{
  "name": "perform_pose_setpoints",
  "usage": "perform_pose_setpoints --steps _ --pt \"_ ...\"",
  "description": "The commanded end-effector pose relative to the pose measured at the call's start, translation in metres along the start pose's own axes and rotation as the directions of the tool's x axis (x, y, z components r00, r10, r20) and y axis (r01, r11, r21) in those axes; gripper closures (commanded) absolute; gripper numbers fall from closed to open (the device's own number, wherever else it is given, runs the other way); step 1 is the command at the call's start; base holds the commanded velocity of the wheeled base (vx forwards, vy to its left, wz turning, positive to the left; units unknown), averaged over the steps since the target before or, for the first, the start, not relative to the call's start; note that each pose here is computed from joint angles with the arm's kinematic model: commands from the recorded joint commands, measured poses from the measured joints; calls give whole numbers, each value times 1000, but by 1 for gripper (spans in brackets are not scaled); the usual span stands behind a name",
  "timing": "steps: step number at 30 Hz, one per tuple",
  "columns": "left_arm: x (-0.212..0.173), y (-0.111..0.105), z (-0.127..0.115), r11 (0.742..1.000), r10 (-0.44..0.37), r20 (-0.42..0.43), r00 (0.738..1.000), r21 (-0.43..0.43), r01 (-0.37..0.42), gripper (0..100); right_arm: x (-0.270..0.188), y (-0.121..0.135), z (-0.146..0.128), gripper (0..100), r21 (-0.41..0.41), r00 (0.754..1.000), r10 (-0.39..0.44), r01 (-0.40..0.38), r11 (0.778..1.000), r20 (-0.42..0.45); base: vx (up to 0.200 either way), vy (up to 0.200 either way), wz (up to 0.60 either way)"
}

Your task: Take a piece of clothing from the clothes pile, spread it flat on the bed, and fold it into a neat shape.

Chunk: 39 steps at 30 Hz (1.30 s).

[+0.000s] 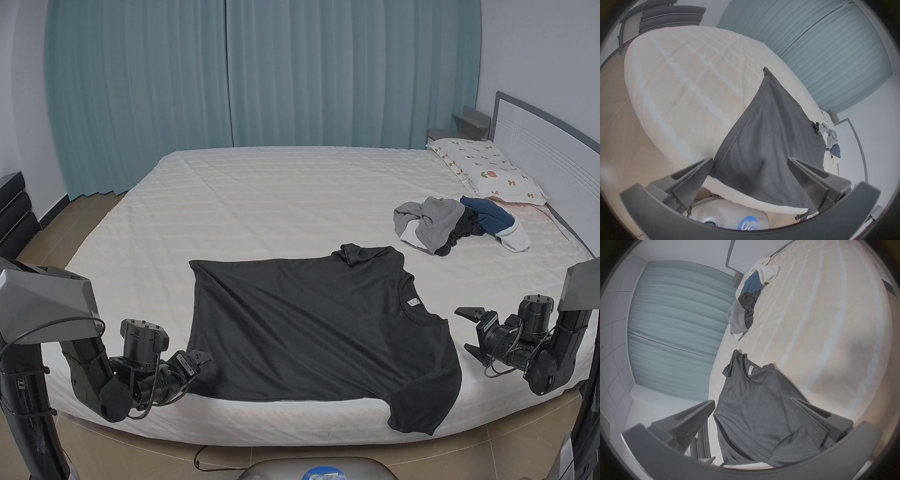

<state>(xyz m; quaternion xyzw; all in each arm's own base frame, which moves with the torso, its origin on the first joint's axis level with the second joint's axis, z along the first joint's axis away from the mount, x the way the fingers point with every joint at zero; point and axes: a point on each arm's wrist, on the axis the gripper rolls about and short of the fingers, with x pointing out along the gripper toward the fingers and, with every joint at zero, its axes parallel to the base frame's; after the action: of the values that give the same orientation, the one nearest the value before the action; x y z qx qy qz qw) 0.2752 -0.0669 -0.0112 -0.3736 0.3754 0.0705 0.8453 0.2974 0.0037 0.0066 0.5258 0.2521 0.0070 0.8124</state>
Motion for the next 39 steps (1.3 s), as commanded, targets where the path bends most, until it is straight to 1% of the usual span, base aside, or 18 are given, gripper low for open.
perform_pose_setpoints --steps 1,4,7,10,12,15,18,19,25,31,34,36,39 --pt "0 4 -4 1000 19 -15 1000 2 -19 0 -2 -1 -1 0 6 1000 -4 4 1000 -4 0 0 0" --pt "1 5 -5 1000 25 -21 999 5 -24 0 -3 -3 -3 0 3 1000 5 -5 1000 1 0 0 0" --pt "4 5 -12 999 33 -37 999 19 -33 0 -4 -4 -4 0 -2 1000 16 -16 1000 5 0 0 0" --pt "6 7 -13 998 60 -17 998 25 -60 0 -5 -5 -5 0 -3 1000 18 -18 1000 7 0 0 0" --pt "8 8 -15 995 82 -2 997 53 -82 0 -5 -5 -5 0 -3 1000 18 -18 1000 7 0 0 0" --pt "12 9 -16 994 88 -5 996 72 -87 0 -4 -5 -5 0 -3 1000 17 -17 1000 6 0 0 0" --pt "13 8 -15 994 84 0 996 72 -83 0 -4 -5 -5 0 -3 1000 18 -18 1000 5 0 0 0" --pt "14 8 -15 994 83 2 997 71 -83 100 -5 -5 -5 0 -3 1000 16 -16 1000 4 0 0 0" --pt "10 10 -16 992 96 -6 995 76 -96 100 -5 -5 -5 0 -9 1000 15 -15 1000 7 0 0 0" --pt "0 17 -19 982 135 0 991 132 -134 100 -7 -6 -6 0 -20 1000 7 -7 1000 6 0 0 0" --pt "-5 19 -20 978 146 5 989 151 -145 100 -10 -9 -7 0 -65 1000 -9 9 998 0 0 0 0" --pt "-9 20 -19 973 152 10 988 172 -152 100 -13 -13 -10 0 -107 1000 -30 29 994 -8 0 0 0" --pt "-18 22 -18 967 154 13 988 203 -153 100 -16 -16 -12 0 -148 999 -46 43 988 -17 0 0 0"
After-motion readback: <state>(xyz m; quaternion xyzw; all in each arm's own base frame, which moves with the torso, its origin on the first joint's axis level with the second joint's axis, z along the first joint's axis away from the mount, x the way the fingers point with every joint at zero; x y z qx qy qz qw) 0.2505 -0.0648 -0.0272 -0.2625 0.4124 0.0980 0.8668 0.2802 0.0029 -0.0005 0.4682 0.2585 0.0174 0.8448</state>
